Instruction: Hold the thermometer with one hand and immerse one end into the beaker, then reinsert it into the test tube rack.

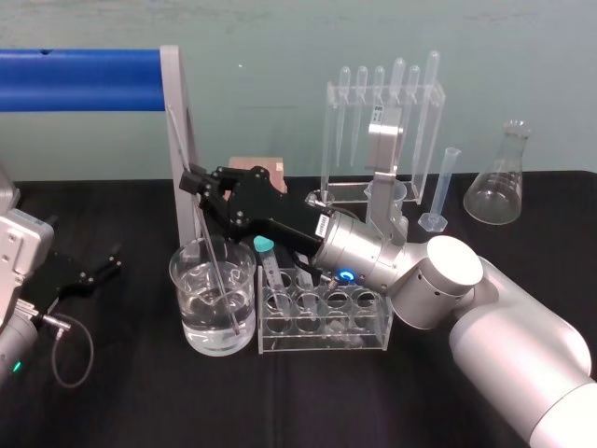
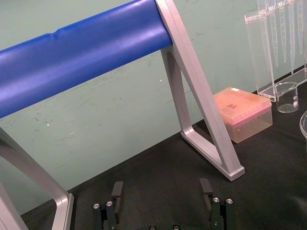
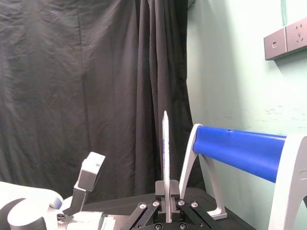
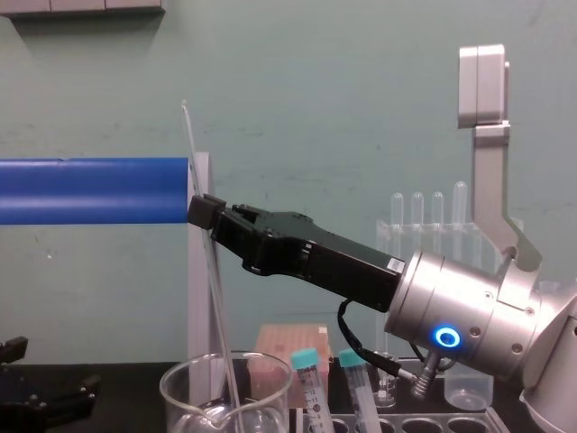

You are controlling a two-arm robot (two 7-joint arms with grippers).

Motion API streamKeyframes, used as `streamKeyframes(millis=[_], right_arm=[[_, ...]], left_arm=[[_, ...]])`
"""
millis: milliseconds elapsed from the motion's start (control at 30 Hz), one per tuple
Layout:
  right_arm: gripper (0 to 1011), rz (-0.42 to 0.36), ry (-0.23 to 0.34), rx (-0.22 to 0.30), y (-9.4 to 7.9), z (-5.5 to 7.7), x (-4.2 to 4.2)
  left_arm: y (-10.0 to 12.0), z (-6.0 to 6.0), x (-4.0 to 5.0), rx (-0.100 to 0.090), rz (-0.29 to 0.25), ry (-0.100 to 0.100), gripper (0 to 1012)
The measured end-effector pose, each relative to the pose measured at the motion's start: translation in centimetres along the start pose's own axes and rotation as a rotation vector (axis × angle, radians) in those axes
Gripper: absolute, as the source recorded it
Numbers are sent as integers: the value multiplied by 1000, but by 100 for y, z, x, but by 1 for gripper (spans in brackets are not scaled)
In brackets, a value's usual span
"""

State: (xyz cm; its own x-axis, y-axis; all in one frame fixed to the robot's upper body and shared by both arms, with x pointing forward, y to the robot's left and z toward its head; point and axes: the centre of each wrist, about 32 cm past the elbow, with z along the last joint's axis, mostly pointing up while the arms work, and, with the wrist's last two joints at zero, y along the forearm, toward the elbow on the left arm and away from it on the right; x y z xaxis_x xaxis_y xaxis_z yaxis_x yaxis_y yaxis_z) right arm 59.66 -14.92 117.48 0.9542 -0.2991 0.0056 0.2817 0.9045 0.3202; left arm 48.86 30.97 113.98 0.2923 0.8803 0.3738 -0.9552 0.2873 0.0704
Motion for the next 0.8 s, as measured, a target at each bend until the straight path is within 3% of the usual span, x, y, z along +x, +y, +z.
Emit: streamKeyframes(millis=[800], right_arm=[[55, 3, 5, -2, -2, 0, -23]], left_arm=[[0, 0, 0, 0, 0, 0, 1008]])
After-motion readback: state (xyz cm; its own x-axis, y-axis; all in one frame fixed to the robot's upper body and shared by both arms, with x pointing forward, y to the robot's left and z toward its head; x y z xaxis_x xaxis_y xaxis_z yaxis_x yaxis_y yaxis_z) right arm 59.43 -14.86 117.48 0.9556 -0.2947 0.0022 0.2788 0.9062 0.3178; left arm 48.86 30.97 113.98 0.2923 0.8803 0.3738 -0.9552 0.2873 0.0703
